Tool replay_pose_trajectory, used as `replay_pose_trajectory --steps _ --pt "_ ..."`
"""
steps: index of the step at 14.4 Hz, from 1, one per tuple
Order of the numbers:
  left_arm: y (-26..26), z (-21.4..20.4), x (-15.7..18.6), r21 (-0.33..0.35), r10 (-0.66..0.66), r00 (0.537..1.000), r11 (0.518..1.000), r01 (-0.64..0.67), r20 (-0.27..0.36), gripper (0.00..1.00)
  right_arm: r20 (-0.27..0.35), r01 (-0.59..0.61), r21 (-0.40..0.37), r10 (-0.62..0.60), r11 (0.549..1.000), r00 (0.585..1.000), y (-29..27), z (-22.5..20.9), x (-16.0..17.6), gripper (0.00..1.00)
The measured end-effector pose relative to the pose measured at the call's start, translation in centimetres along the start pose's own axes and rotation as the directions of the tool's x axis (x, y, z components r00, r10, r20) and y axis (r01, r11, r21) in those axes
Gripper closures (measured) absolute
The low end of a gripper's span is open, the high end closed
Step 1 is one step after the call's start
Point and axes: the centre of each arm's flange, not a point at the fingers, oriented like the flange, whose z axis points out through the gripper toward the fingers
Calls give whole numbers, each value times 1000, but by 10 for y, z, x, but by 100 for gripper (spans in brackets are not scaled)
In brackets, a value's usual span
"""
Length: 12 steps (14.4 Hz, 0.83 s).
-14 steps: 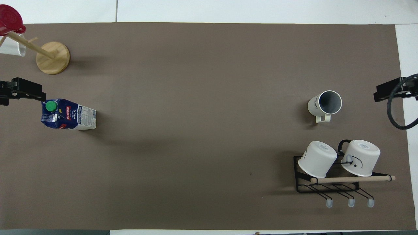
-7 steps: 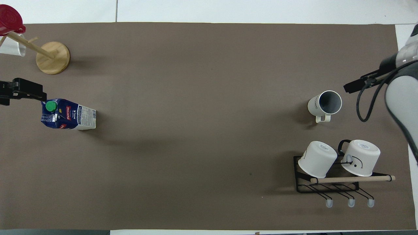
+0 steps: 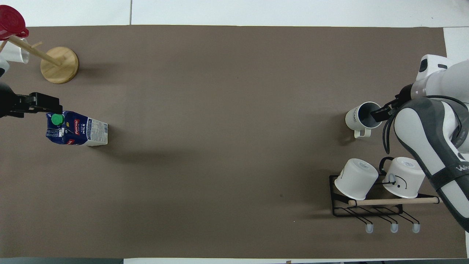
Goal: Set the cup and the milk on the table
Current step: 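Grasp the white mug with the right gripper while the left gripper grasps the carton, then lift the white mug with the right gripper toward the table center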
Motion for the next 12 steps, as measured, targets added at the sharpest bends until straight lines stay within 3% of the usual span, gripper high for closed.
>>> replay_pose_trajectory --steps 4,8,9,12 --pt "-16 31 -2 1 -5 1000 1000 5 -2 0 -18 8 -18 -8 1000 1000 -3 23 -2 0" --pt "-16 59 -7 1 -6 1000 1000 6 6 0 -27 5 -25 -6 1000 1000 -7 38 -8 12" --pt "-16 64 -8 1 -6 1000 1000 6 5 0 -26 2 -24 -2 1000 1000 -8 40 -10 18" --pt "-16 75 -9 2 -6 1000 1000 6 -9 0 -23 -16 -17 16 1000 1000 -10 44 -11 54"
